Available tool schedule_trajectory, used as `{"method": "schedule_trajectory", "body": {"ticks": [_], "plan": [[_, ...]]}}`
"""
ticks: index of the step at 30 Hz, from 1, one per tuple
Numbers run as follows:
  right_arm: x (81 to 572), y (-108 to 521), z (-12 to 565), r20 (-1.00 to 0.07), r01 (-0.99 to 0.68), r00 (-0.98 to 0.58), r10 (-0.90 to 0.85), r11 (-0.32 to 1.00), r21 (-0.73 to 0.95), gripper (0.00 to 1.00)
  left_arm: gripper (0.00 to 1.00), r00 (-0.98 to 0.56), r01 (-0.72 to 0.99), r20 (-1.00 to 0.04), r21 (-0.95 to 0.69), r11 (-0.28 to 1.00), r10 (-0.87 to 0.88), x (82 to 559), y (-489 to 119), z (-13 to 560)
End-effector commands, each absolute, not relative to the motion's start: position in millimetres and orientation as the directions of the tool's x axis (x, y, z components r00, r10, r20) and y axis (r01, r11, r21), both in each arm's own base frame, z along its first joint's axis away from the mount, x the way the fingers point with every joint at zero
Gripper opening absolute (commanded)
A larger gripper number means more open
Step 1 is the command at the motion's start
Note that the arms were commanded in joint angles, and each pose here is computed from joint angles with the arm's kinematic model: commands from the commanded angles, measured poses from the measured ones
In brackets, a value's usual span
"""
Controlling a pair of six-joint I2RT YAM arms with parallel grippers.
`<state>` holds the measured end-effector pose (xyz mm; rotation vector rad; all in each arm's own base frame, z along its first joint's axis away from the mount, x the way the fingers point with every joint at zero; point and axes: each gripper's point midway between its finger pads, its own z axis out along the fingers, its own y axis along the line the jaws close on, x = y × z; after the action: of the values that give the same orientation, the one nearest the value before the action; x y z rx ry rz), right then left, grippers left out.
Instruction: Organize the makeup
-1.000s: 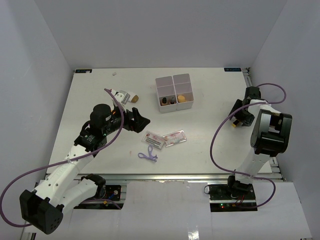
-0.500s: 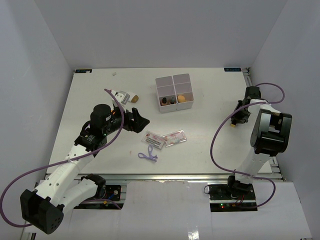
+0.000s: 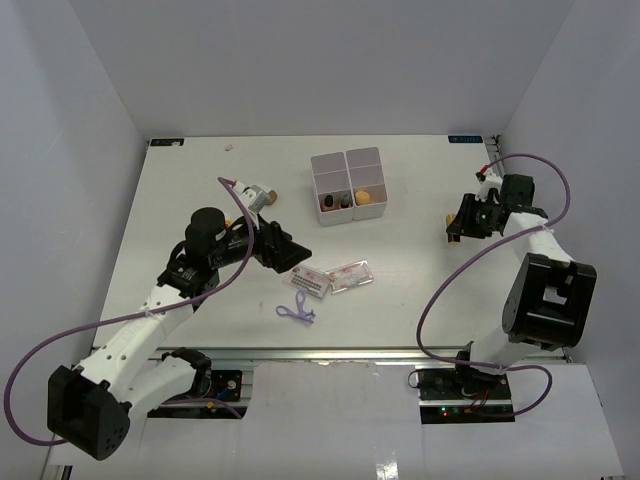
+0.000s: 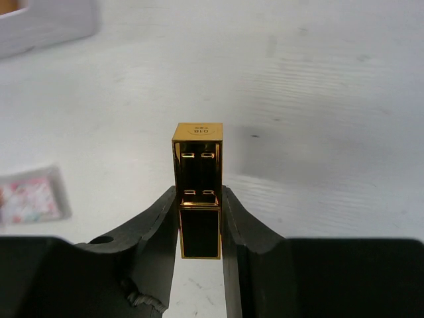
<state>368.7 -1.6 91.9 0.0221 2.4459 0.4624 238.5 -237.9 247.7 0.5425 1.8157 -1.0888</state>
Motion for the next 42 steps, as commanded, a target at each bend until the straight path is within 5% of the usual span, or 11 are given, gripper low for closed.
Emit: {"method": "schedule_trajectory", "body": {"ticks": [1, 10, 15, 30, 42], "plan": [[330, 72, 152, -0.796, -0.647, -0.592, -0.127, 0.664, 0.375, 0.08, 0.98, -0.594, 0.735, -0.793, -0.603, 0.308, -0.136, 226, -264, 259], [268, 163, 184, -0.903, -0.93, -0.267, -0.335, 0.335, 0.151, 0.09, 0.98, -0.72, 0.591, -0.657, -0.75, 0.297, -0.224, 233, -327, 264], [260, 184, 197, -0.924, -0.942, -0.15, -0.351, 0.334, 0.026, 0.08, 0.98, -0.745, 0.499, -0.595, -0.797, 0.34, -0.301, 242, -354, 262], [243, 189, 206, -0.942, -0.954, -0.102, -0.319, 0.299, 0.002, 0.08, 0.98, -0.719, 0.459, -0.626, -0.754, 0.47, -0.302, 262, -423, 241], [241, 188, 206, -0.943, -0.954, -0.095, -0.318, 0.3, -0.005, 0.08, 0.87, -0.682, 0.436, -0.65, -0.73, 0.527, -0.336, 276, -420, 243]]}}
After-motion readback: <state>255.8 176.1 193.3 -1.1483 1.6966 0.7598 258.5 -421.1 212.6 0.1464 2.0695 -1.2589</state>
